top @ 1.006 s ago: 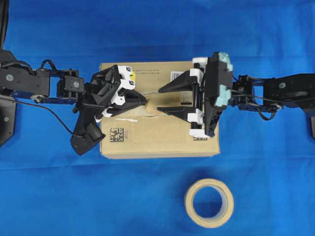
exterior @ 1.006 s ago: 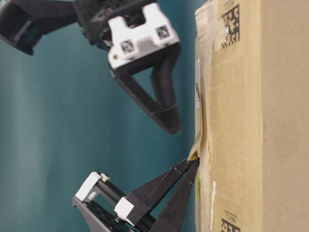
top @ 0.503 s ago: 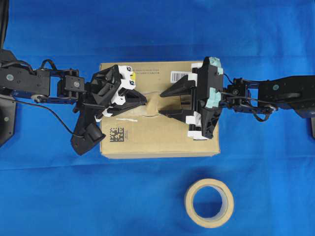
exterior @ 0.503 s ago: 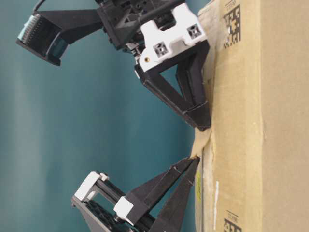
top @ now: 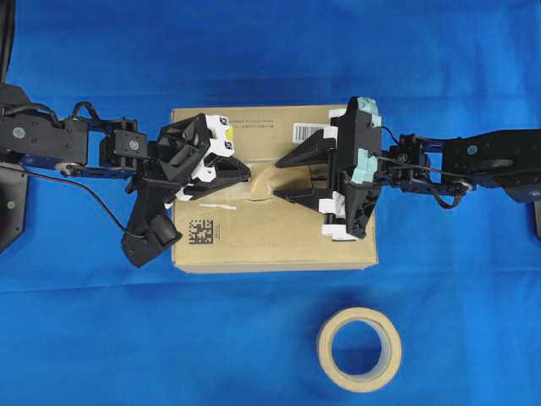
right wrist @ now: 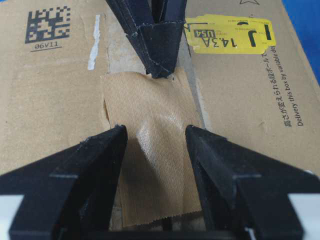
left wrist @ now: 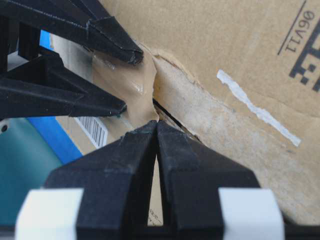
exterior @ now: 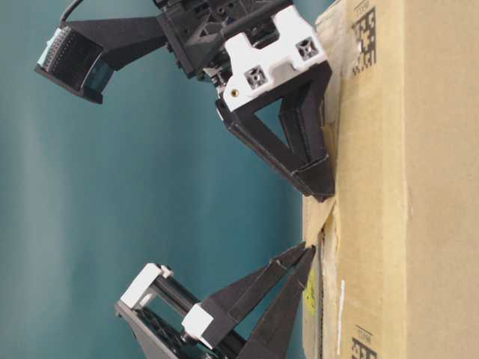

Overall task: Apply tape along the seams of the closed cardboard box to seal it securely.
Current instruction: 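Bring the right gripper in and press the strip onto the seam, then release the strip with the left gripper and lift both grippers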

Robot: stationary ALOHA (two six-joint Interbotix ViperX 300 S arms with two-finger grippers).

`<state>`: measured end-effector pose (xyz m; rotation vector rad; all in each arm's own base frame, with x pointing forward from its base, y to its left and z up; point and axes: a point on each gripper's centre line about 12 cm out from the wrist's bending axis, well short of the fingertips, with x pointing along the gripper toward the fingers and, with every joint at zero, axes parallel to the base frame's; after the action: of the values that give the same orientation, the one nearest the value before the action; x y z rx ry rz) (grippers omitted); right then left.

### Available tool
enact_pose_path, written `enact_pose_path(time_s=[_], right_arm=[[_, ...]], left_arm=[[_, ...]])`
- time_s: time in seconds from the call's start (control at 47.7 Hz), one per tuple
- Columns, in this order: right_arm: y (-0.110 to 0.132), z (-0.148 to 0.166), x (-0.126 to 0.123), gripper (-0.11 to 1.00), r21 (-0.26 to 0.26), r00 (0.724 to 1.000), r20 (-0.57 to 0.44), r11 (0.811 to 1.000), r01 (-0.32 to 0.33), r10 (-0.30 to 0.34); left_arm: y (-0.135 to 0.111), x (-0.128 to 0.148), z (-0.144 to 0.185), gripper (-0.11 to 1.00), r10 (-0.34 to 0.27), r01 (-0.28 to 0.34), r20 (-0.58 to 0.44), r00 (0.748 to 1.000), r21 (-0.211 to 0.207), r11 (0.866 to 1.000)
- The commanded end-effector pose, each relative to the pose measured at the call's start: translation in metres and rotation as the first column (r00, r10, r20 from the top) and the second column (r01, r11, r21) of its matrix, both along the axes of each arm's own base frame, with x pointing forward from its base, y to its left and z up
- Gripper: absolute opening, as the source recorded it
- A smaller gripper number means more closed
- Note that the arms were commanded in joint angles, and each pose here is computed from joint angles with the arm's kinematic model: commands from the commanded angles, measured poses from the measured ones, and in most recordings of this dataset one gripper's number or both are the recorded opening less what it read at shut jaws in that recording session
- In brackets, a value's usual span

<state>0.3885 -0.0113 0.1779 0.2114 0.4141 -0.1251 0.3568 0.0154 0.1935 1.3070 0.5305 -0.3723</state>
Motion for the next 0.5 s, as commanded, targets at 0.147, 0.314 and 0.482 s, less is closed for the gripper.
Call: enact_pose_path(time_s=[0.147, 0.314, 0.482], right_arm=[[-0.0007, 0.0062, 0.0009, 0.58, 0.001, 1.000, 0.017, 1.000, 0.003, -0.003], [-0.0005, 0.0054, 0.0006, 0.58, 0.002, 1.000, 0.009, 1.000, 0.002, -0.002], [-0.0002, 0.0042, 0.0001, 0.57, 0.004, 1.000, -0.001, 1.000, 0.000, 0.000]], left_arm=[[0.0003, 0.0107, 0.0118, 0.09, -0.003, 0.003, -0.008, 1.000, 0.001, 1.000], [0.0054, 0.0137, 0.0140, 0.51, 0.010, -0.010, -0.015, 1.000, 0.001, 1.000], [0.0090, 0.0151, 0.0182, 0.73, 0.014, -0.014, -0.014, 1.000, 0.008, 1.000]])
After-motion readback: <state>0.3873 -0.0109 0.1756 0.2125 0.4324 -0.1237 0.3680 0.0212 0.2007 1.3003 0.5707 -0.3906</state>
